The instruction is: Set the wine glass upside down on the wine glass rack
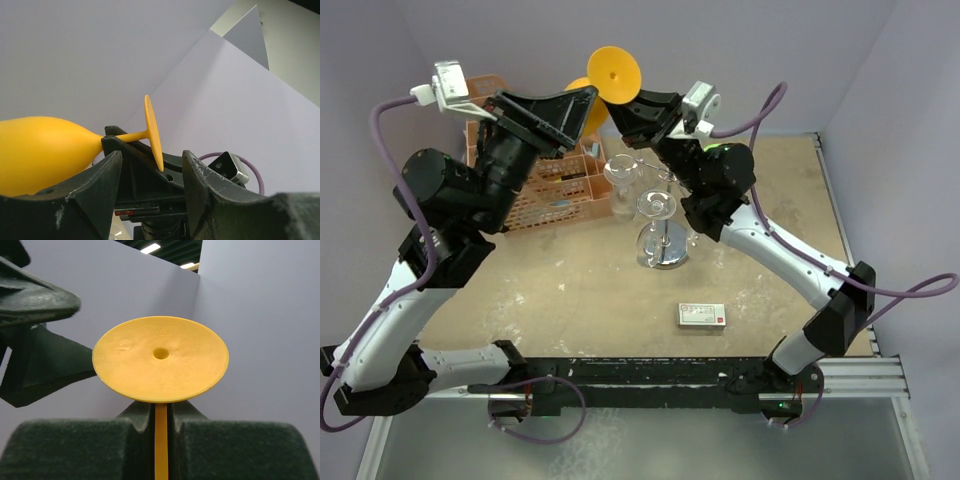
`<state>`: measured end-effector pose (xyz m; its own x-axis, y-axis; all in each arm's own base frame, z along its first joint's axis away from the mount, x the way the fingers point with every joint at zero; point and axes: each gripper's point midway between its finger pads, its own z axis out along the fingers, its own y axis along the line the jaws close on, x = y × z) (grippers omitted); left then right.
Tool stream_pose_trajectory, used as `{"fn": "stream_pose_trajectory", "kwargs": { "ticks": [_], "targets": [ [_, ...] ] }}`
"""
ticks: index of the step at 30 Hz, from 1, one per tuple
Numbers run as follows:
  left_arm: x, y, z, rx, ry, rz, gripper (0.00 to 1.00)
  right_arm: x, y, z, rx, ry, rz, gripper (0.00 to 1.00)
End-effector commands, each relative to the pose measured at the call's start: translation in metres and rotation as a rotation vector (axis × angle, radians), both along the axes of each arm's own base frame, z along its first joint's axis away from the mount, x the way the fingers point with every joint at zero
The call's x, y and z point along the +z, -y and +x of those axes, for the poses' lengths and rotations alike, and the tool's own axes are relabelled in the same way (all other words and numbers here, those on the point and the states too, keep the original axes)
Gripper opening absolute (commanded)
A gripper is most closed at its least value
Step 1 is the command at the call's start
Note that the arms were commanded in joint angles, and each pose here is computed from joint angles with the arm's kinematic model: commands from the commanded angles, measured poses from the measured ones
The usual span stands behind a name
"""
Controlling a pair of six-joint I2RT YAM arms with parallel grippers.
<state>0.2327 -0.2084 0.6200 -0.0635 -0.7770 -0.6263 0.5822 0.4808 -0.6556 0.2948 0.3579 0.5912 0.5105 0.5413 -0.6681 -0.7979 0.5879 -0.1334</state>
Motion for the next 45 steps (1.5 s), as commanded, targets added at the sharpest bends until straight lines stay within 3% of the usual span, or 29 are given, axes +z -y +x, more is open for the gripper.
{"fn": "stream_pose_trajectory", "kwargs": {
  "ticks": [1, 4, 7, 14, 17, 19, 22, 28, 32, 40, 45],
  "targets": [
    [0.022, 0.003, -0.014, -0.074, 0.038, -0.050, 0.49, 0.028, 0.016, -0.034, -0.038, 0.207, -0.027, 0.00],
    [0.020, 0.006, -0.012, -0.079, 0.031, -0.043, 0.49, 0.024, 0.012, -0.037, -0.020, 0.218, -0.046, 0.00],
    [0.017, 0.006, -0.009, -0.069, 0.018, -0.043, 0.42, 0.021, 0.011, -0.040, -0.004, 0.227, -0.053, 0.00],
    [0.015, 0.000, -0.007, -0.049, 0.006, -0.086, 0.16, 0.018, 0.006, -0.050, 0.039, 0.256, -0.087, 0.00],
    [0.016, -0.001, -0.007, -0.043, 0.017, -0.106, 0.00, 0.018, 0.006, -0.055, 0.062, 0.262, -0.096, 0.00],
    [0.017, -0.003, -0.007, -0.036, 0.029, -0.102, 0.00, 0.018, 0.007, -0.057, 0.075, 0.251, -0.094, 0.02],
    [0.017, -0.002, -0.005, -0.022, 0.038, -0.085, 0.00, 0.022, 0.016, -0.061, 0.074, 0.226, -0.071, 0.29],
    [0.017, 0.001, 0.001, 0.007, 0.056, -0.034, 0.00, 0.012, 0.044, -0.061, 0.024, 0.098, -0.036, 0.47],
    [0.014, 0.004, 0.006, 0.022, 0.061, -0.007, 0.00, -0.002, 0.060, -0.060, -0.010, -0.010, -0.047, 0.51],
    [0.006, 0.024, 0.011, -0.022, 0.068, 0.044, 0.00, -0.009, 0.071, -0.043, 0.095, -0.503, -0.074, 0.55],
    [0.006, 0.041, 0.014, -0.072, 0.072, 0.043, 0.00, -0.002, 0.086, -0.033, 0.158, -0.580, -0.072, 0.55]
  ]
}}
